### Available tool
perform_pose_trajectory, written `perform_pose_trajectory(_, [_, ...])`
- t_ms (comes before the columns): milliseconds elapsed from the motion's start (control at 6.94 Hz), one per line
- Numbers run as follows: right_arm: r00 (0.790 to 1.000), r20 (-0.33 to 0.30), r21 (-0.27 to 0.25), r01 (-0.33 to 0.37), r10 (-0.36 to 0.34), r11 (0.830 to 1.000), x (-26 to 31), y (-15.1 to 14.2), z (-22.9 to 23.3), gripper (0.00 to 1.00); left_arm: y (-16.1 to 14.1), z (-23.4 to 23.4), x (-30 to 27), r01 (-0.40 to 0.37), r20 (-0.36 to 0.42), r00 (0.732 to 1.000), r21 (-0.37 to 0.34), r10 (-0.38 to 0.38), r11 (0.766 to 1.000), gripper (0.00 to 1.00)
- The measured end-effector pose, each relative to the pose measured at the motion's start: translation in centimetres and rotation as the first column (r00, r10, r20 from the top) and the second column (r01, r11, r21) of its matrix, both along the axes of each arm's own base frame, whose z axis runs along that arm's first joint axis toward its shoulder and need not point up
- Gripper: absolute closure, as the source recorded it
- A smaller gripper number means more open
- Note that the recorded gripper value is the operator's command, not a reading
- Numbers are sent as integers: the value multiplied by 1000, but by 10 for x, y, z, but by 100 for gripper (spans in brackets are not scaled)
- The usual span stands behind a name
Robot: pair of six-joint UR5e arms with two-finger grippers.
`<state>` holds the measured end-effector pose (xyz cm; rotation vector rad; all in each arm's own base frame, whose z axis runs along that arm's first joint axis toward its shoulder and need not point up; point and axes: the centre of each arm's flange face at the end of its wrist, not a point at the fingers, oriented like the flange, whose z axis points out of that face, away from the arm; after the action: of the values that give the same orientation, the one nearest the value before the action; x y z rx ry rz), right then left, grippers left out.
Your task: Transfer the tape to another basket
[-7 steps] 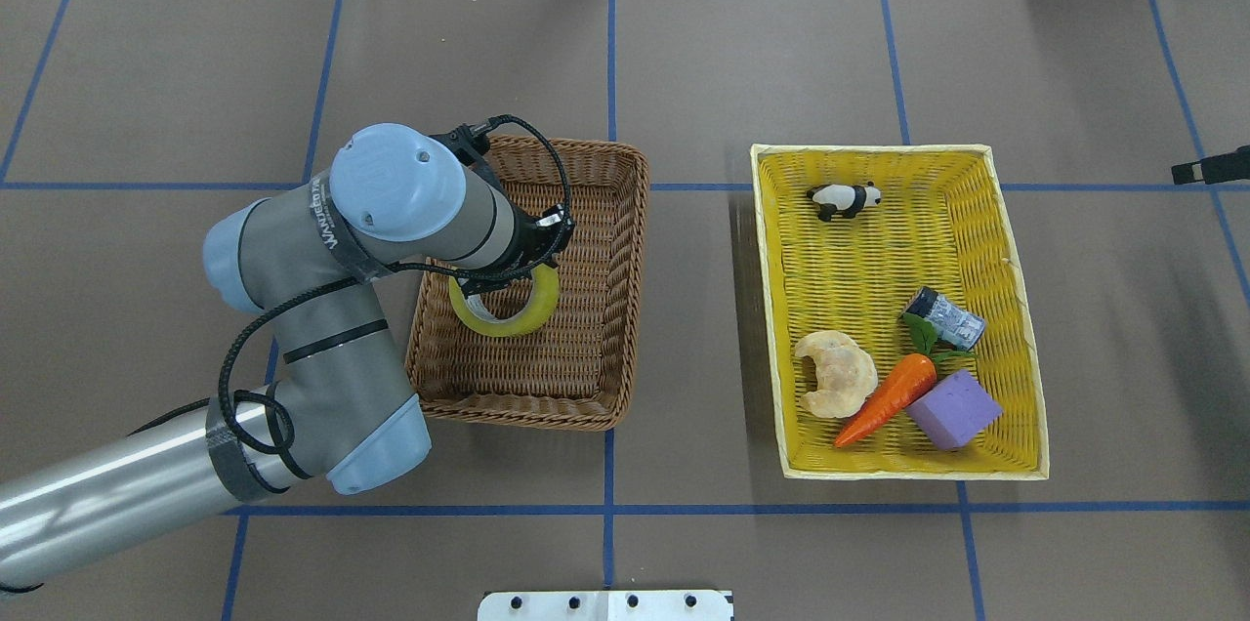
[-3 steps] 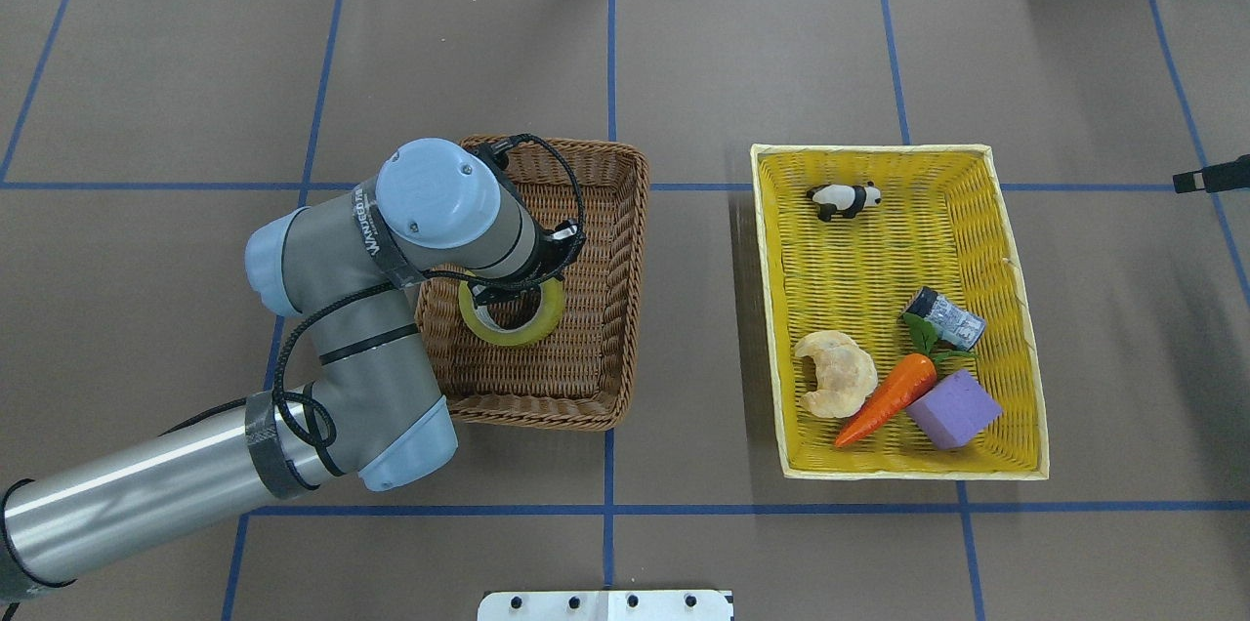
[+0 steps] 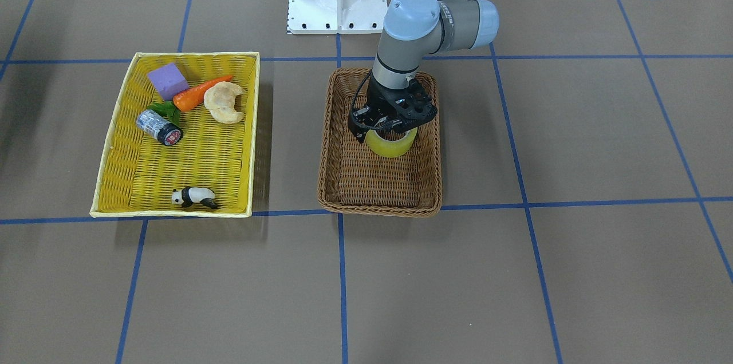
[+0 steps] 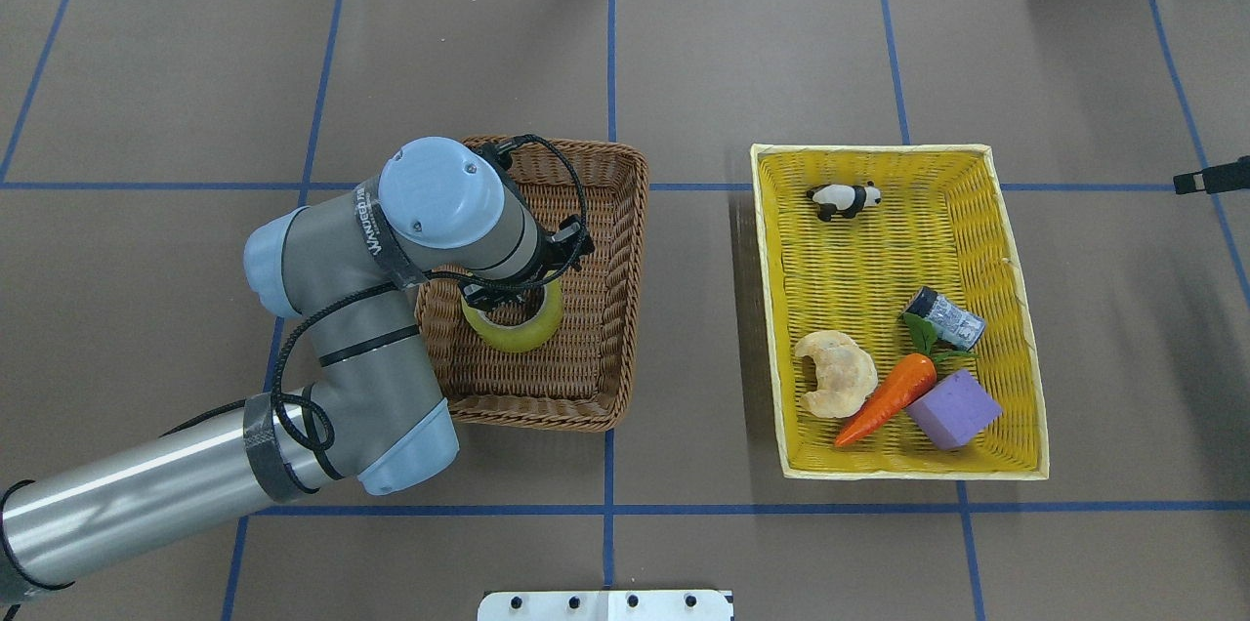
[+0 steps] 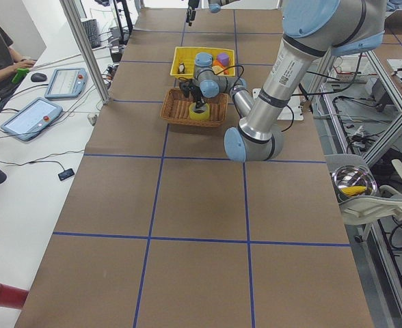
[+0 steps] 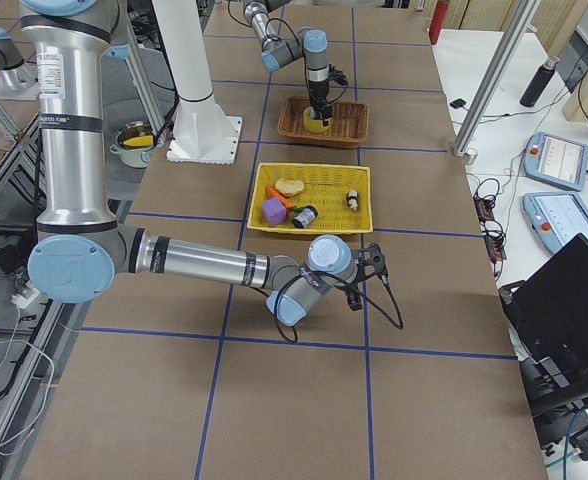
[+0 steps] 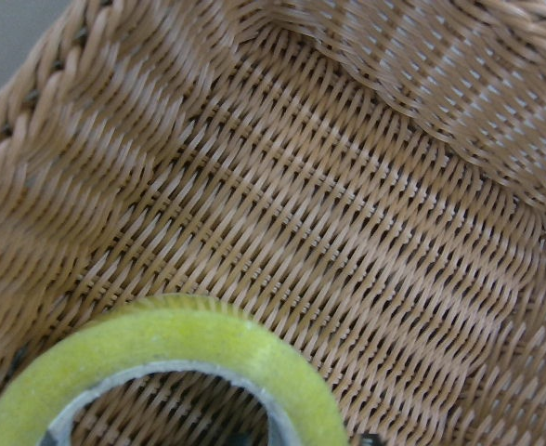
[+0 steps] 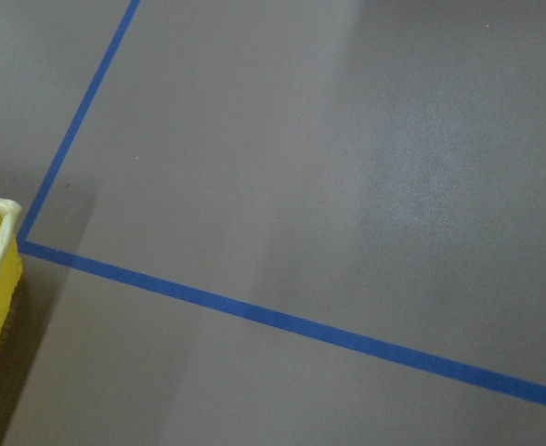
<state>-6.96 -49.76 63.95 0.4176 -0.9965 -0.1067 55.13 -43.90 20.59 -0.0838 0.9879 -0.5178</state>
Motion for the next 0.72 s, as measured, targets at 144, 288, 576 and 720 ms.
perform_pose_trajectory(144, [1000,1,-1,1,-1,1000,0,0,0,0,3,-26,-33,10,-21,1000,30,-10,999,2])
perform_pose_trajectory(288, [1000,4,-8,4,-4,1000,0,-1,-2,0,10,-46,-83,4,-14,1000,92,-2,996,2])
perform_pose_trajectory(576, [1000,-3,-58,0,0,998,2,-7,-9,0,14,-15,-197,-113,129,989,313,75,943,2])
perform_pose_trajectory(720, [1000,-9,-81,-6,5,997,5,-9,-9,0,-1,23,-253,-219,243,962,402,127,889,2])
